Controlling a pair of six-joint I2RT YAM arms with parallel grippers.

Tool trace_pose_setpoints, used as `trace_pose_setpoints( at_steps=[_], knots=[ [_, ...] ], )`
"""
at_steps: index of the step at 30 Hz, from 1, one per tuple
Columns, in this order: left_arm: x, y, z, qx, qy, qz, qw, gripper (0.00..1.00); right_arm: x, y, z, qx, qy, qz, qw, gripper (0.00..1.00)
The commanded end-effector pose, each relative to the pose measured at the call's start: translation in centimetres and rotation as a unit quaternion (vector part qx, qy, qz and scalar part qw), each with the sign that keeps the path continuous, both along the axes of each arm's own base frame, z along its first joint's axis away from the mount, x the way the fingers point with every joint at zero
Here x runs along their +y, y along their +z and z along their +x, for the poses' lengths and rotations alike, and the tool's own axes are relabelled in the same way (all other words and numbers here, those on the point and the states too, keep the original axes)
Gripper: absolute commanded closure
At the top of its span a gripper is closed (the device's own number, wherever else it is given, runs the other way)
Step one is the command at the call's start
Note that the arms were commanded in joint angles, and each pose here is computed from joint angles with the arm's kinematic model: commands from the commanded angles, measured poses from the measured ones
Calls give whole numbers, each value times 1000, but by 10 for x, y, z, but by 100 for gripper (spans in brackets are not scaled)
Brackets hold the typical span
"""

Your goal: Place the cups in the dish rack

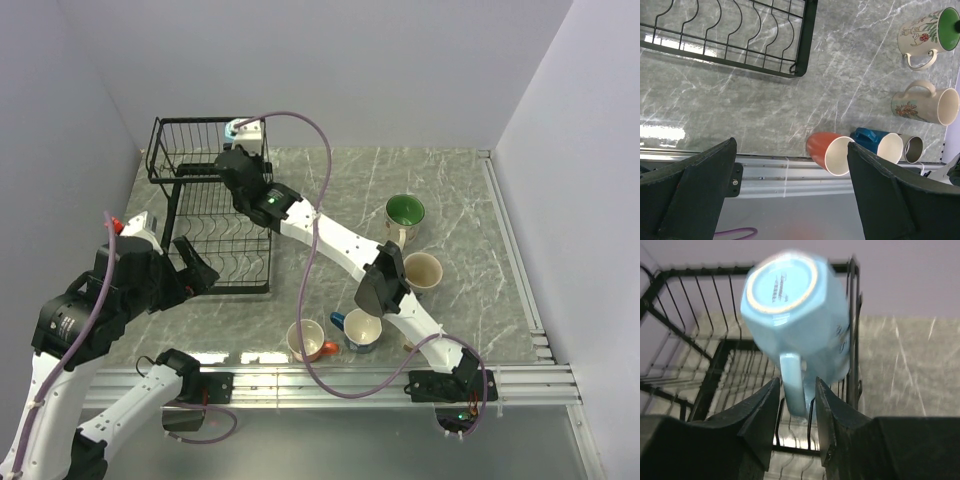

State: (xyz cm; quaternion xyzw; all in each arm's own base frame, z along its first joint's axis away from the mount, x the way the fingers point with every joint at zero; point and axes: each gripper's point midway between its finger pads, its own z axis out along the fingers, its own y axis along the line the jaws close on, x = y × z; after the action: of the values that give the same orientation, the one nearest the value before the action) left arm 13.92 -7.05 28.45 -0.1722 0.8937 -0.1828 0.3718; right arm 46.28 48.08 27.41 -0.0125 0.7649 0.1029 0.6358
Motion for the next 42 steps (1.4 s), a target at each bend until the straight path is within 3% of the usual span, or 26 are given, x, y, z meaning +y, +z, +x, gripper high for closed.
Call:
trace_pose_setpoints(
  at_steps=[1, 6, 11, 13, 15, 17, 31, 38, 42],
  knots=[
    [1, 2, 0, -11, -8, 5, 1000, 2, -29, -97, -1, 90, -19, -127, 988, 55],
    [1, 3, 1, -12, -7, 6, 1000, 1, -31, -78, -10, 88, -17, -104, 991, 45],
    [0, 4, 5, -14, -7, 7, 1000, 1, -40, -59, -20, 85, -12, -90, 992, 24],
    [0, 5, 5, -15, -8, 6, 1000, 1, -48, -45, -24, 81, -18, -83, 993, 21],
    [-1, 5, 6, -17, -8, 5, 1000, 1, -54, -30, -28, 78, -19, -73, 994, 9],
    [-1, 6, 7, -20, -7, 5, 1000, 1, -60, -26, -32, 78, -22, -72, 994, 5],
    [-4, 17, 14, -36, -1, -7, 999, 1, -68, 54, -57, 44, 29, 5, 999, 0],
    [-11, 29, 28, -49, -10, -8, 999, 1, -124, 119, -84, 15, -5, 38, 999, 0],
    [-27, 34, 42, -54, -36, -21, 998, 1, -181, 156, -116, -2, -27, 55, 998, 0]
  ],
)
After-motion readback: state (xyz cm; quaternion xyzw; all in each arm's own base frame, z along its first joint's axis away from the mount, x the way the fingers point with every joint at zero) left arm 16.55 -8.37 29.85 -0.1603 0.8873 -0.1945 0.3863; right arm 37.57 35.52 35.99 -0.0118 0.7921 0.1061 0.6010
